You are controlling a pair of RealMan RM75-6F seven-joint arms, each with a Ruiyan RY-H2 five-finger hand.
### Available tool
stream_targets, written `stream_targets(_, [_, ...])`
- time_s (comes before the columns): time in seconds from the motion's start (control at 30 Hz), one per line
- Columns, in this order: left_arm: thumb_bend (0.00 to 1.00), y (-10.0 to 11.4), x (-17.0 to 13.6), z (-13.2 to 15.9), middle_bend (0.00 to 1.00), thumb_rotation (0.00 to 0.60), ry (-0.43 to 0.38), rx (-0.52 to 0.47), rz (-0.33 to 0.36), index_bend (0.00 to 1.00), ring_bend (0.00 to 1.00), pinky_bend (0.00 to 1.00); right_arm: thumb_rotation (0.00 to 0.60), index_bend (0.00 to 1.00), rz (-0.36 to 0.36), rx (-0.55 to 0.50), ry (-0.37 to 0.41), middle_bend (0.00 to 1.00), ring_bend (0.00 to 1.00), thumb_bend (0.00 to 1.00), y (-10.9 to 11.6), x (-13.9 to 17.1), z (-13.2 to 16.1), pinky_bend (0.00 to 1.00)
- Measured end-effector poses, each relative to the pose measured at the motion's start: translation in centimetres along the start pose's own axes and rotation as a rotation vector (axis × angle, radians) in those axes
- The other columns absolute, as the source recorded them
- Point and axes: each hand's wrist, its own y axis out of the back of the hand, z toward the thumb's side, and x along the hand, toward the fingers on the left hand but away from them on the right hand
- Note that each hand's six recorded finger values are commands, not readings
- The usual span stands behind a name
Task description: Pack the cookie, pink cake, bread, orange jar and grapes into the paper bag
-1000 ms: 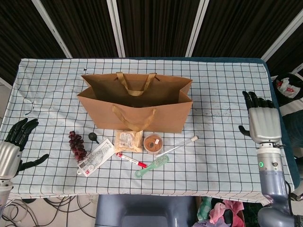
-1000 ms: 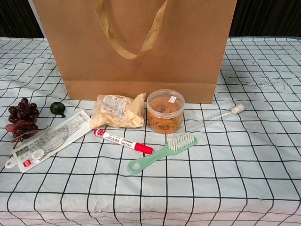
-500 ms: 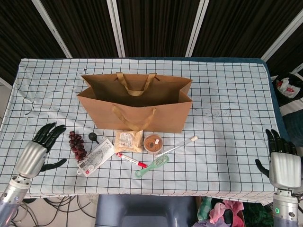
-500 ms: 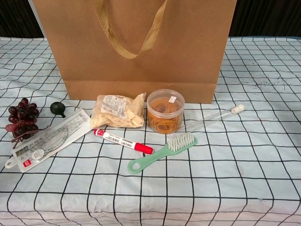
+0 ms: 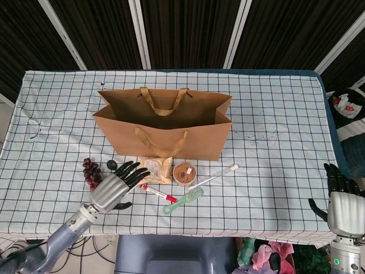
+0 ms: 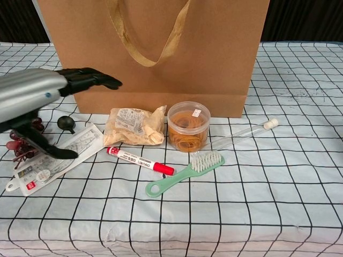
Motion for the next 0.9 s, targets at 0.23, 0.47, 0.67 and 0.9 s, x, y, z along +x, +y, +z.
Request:
stream_targets(0.23, [0.12,-2.1,4.6,2.5,0.11,0.600,-0.020,0.015,-0.044,0.09,0.01,0.08,0.600,0.09,0.024,0.003,-0.012,0.12,0.21,0.13,-0.8,-0.3,-0.4,0.23])
stream_targets(0.47, [0.12,-3.1,7.4,2.7,0.12,0.600,0.024,0.009,-0.059,0.09,0.01,0.09,0.600,0.09,0.031,-0.006,-0.012,0.12,0.21,0.13,-1.2,-0.4,-0.5,0.23])
stream_targets(0.67, [0.12,-3.4,8.5,2.1,0.12,0.600,0.065,0.016,-0.061,0.09,0.01,0.10,0.600,0.09,0.031,-0.013,-0.002,0.12,0.21,0.13,-1.2,-0.3,-0.3,0.23])
stream_targets(0.9, [0.12,-4.5,9.4,1.3,0.12,0.600,0.126,0.030,-0.090,0.09,0.01,0.10,0.600,0.10,0.019,-0.016,0.005,0.12,0.21,0.14,-1.0,-0.4,-0.2,0.23])
